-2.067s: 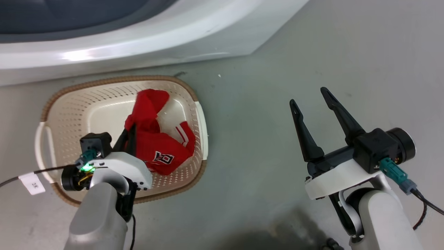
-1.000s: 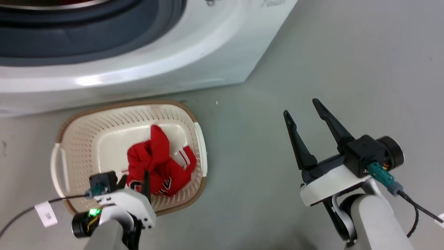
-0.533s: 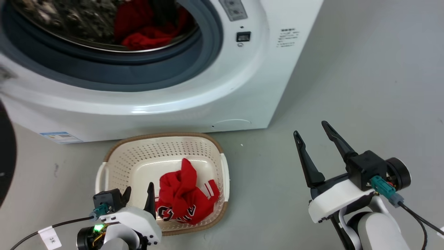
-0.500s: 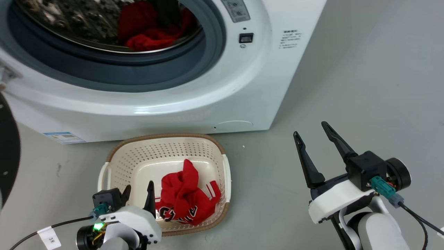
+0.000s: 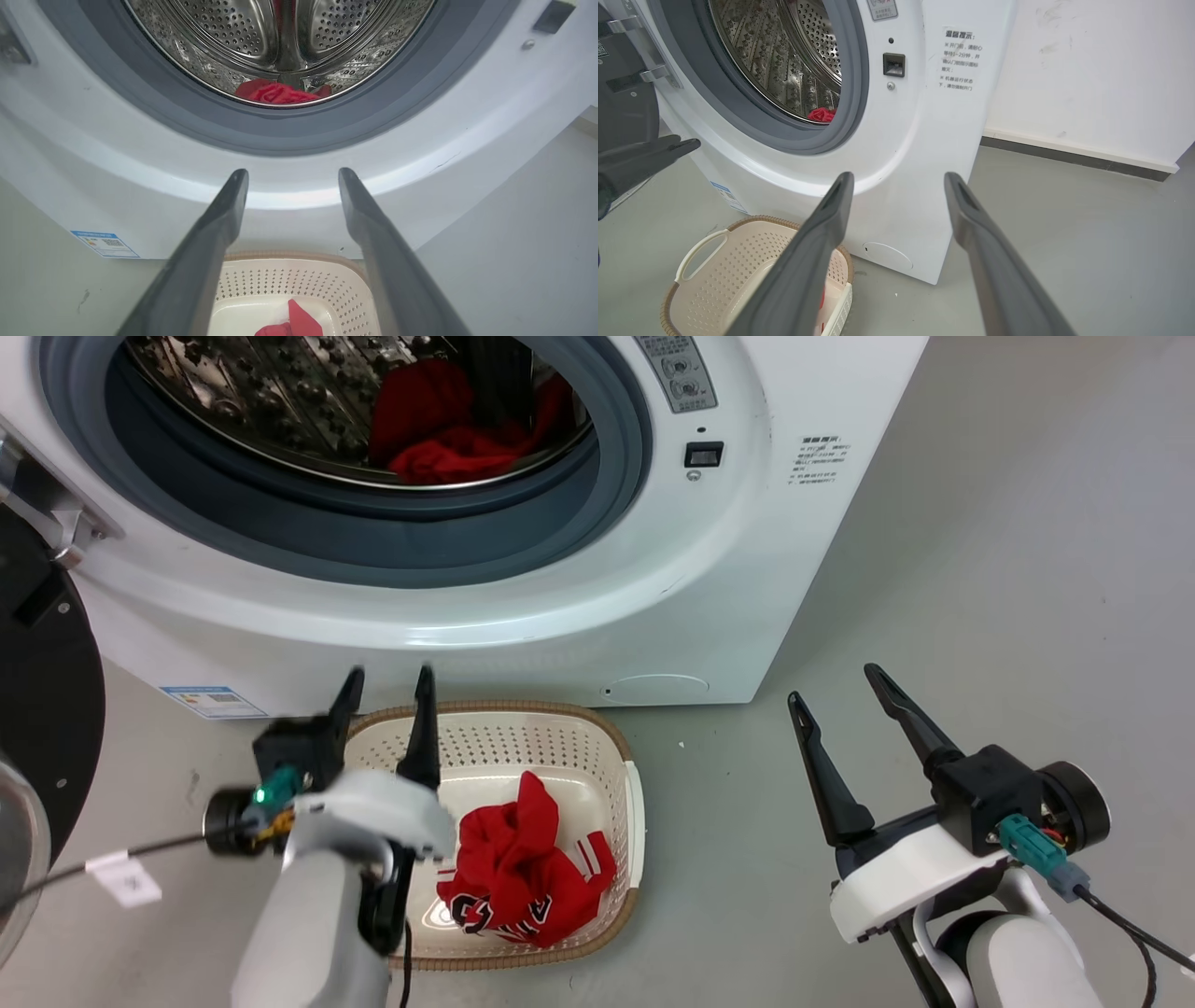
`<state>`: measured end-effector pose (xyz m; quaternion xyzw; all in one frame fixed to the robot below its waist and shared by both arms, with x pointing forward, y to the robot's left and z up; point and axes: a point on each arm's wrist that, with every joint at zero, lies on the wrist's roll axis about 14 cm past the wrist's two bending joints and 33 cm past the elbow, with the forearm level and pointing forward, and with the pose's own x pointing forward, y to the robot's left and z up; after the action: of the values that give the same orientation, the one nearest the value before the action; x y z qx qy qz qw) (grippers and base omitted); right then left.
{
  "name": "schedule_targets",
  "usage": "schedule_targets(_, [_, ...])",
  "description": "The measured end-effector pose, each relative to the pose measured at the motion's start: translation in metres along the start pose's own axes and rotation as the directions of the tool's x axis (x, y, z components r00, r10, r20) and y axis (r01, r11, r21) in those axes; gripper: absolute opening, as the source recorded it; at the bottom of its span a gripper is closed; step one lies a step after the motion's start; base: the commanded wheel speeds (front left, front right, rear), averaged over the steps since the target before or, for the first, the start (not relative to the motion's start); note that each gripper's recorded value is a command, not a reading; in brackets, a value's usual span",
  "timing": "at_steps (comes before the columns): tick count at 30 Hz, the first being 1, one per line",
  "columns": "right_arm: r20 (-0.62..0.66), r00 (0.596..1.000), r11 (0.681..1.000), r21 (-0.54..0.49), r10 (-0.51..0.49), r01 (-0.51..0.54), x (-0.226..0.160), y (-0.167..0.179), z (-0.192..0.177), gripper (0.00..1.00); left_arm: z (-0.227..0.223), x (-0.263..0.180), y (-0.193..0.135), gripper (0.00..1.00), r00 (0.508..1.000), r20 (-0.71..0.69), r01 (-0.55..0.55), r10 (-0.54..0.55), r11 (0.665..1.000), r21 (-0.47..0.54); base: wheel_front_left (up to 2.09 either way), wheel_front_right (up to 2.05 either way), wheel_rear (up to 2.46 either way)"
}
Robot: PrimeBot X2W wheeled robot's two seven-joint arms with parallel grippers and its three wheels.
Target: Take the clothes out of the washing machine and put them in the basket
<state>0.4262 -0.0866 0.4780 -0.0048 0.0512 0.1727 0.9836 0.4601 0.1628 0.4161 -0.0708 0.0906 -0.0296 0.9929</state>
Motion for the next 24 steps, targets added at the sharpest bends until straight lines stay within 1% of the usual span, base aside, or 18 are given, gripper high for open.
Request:
schedule_targets(6, [-0.023, 1.000, 1.000, 0.009, 0.008, -0.007, 0.003, 0.002, -0.008, 1.00, 0.037, 0.042, -0.015, 1.00, 0.994, 0.081, 0.067, -0.071, 0.996, 0.056, 0.00, 0.00, 0.00])
schedule_targets(11, [-0.043, 0.999, 1.000, 0.019, 0.015, -0.014, 0.006, 0.003, -0.017, 1.00, 0.054, 0.078, -0.016, 1.00, 0.990, 0.095, 0.093, -0.103, 0.990, 0.111, 0.00, 0.00, 0.00])
schedule_targets(18, [-0.075, 0.997, 0.999, 0.034, 0.012, -0.009, 0.008, 0.000, -0.032, 1.00, 0.054, 0.126, -0.010, 1.00, 0.993, 0.038, 0.107, -0.116, 0.979, 0.175, 0.00, 0.00, 0.00])
schedule_targets(24, [-0.104, 0.994, 0.999, 0.052, 0.019, -0.014, 0.011, 0.001, -0.047, 1.00, 0.049, 0.164, -0.009, 1.00, 0.993, -0.023, 0.115, -0.113, 0.975, 0.189, 0.00, 0.00, 0.00])
